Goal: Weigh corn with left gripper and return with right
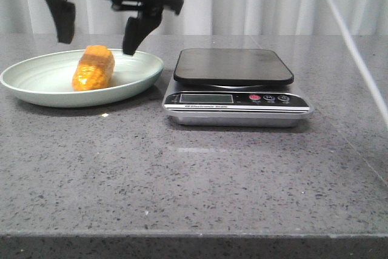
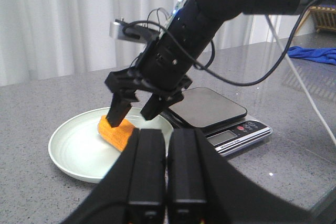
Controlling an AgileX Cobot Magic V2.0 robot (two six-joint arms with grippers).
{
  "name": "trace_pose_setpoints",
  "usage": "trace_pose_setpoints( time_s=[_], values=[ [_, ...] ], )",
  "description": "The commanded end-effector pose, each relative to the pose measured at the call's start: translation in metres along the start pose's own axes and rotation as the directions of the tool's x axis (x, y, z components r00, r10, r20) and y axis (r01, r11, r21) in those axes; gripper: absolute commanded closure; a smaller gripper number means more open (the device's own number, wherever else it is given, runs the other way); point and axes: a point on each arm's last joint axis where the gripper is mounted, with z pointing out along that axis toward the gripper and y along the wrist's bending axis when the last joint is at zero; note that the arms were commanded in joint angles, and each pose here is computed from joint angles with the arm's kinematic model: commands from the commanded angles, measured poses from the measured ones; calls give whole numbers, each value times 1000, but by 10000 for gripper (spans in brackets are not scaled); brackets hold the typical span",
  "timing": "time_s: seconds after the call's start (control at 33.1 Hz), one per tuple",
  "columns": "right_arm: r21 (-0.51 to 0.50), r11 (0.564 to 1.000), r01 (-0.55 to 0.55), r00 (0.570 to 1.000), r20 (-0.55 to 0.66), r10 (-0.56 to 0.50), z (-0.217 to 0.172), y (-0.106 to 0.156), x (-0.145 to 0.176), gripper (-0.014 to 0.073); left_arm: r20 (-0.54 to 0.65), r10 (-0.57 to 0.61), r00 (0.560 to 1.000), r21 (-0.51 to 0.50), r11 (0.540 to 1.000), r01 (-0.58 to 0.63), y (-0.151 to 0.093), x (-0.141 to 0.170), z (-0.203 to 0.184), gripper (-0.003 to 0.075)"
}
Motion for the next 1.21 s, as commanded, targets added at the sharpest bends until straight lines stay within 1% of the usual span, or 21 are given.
trace_pose_setpoints(
  time_s=[0.0, 0.15, 0.24, 0.3, 0.36, 0.45, 0.57, 0.66, 0.76, 0.82, 0.91, 1.03, 1.12, 1.18],
  values=[
    [-10, 998, 68, 990, 126, -66, -66, -8, -24, 11, 84, 4, 996, 22, 1000, -6, -2, -14, -1, 586],
    [74, 987, 140, 984, 99, -146, -97, -35, -32, 11, 84, 4, 996, 22, 1000, -6, -2, -14, -1, 586],
    [122, 977, 174, 979, 83, -184, -119, -57, -39, 11, 84, 4, 996, 22, 1000, -6, -2, -14, -1, 586],
    [151, 972, 178, 979, 71, -190, -136, -75, -45, 11, 84, 4, 996, 22, 1000, -6, -2, -14, -1, 586],
    [163, 971, 176, 980, 59, -188, -148, -91, -49, 11, 84, 4, 996, 22, 1000, -6, -2, -14, -1, 586],
    [177, 974, 142, 987, 50, -153, -165, -120, -52, 11, 84, 4, 996, 22, 1000, -6, -2, -14, -1, 586],
    [192, 977, 89, 993, 58, -101, -182, -159, -46, 11, 84, 4, 996, 22, 1000, -6, -2, -14, -1, 586],
    [169, 984, 61, 995, 68, -74, -187, -185, -32, 11, 84, 4, 996, 22, 1000, -6, -2, -14, -1, 586],
    [112, 992, 55, 994, 91, -66, -189, -205, -8, 11, 84, 4, 996, 22, 1000, -6, -2, -14, -1, 586],
    [87, 994, 71, 986, 146, -83, -196, -214, 8, 11, 84, 4, 996, 22, 1000, -6, -2, -14, -1, 586],
    [76, 992, 105, 971, 206, -118, -201, -221, 34, 11, 84, 4, 996, 22, 1000, -6, -2, -14, -1, 586],
    [99, 983, 154, 947, 269, -176, -208, -225, 67, 11, 84, 4, 996, 22, 1000, -6, -2, -14, -1, 586],
    [115, 981, 157, 913, 362, -188, -220, -226, 92, 15, 84, 4, 996, 22, 1000, -6, -2, -14, -1, 586],
    [123, 980, 156, 880, 434, -195, -230, -226, 109, 15, 84, 4, 996, 22, 1000, -6, -2, -14, -1, 586]
  ],
)
